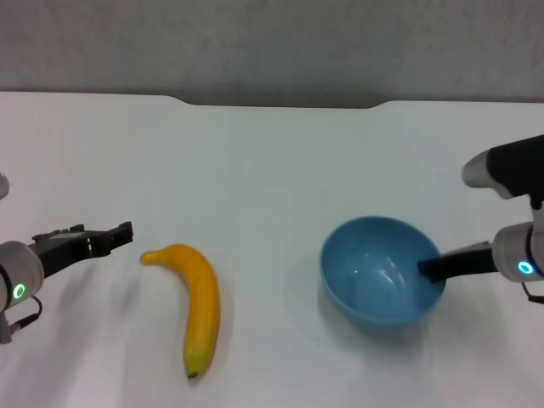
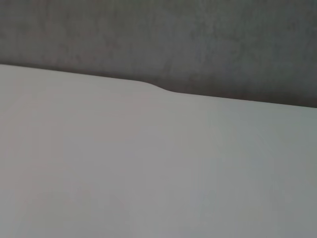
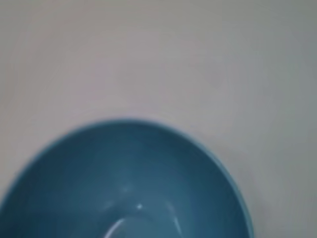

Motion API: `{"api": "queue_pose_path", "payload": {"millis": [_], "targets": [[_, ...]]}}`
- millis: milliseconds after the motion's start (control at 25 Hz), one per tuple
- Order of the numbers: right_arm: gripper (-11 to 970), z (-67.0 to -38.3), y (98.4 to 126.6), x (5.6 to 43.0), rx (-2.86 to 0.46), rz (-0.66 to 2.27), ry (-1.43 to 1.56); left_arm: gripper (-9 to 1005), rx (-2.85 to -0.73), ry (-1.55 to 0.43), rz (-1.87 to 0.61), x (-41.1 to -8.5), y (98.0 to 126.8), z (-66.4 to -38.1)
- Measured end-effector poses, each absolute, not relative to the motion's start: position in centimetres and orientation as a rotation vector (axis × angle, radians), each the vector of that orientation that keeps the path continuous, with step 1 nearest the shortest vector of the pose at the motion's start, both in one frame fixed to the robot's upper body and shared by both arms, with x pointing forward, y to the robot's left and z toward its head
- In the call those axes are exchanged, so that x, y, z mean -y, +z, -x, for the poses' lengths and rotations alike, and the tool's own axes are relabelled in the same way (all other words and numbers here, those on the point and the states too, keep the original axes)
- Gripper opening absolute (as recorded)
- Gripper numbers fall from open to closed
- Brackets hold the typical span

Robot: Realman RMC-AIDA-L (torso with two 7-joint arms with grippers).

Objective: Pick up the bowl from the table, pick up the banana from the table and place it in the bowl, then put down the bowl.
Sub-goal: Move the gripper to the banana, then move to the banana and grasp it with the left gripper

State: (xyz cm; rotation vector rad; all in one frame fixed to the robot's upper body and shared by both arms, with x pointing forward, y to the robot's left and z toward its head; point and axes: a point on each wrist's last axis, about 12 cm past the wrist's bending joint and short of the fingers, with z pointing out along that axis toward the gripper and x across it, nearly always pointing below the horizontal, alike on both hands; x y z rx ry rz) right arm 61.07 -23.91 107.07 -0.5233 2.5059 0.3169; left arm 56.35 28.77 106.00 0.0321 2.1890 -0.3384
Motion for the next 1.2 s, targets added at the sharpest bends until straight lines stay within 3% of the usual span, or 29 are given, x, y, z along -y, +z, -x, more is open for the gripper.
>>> {"api": "queue_pose_path", "payload": {"millis": [600,800,1200], "targets": [[39,-59.7,109.7,25.5,-2.332,0.471,0.281,860,-2.182,-0.408,-0.131,-27.3,107.1,-56.3],[39,-59.4,110.4,25.9,-2.293,0.456,0.263,867,-2.252,-0.512,-0.169,-26.2,108.1,-56.7],[39,-59.5,110.3,26.0,-2.287,0.451,0.256,876,-2.415,-0.491,-0.173,-24.7,108.5,-57.7]]}}
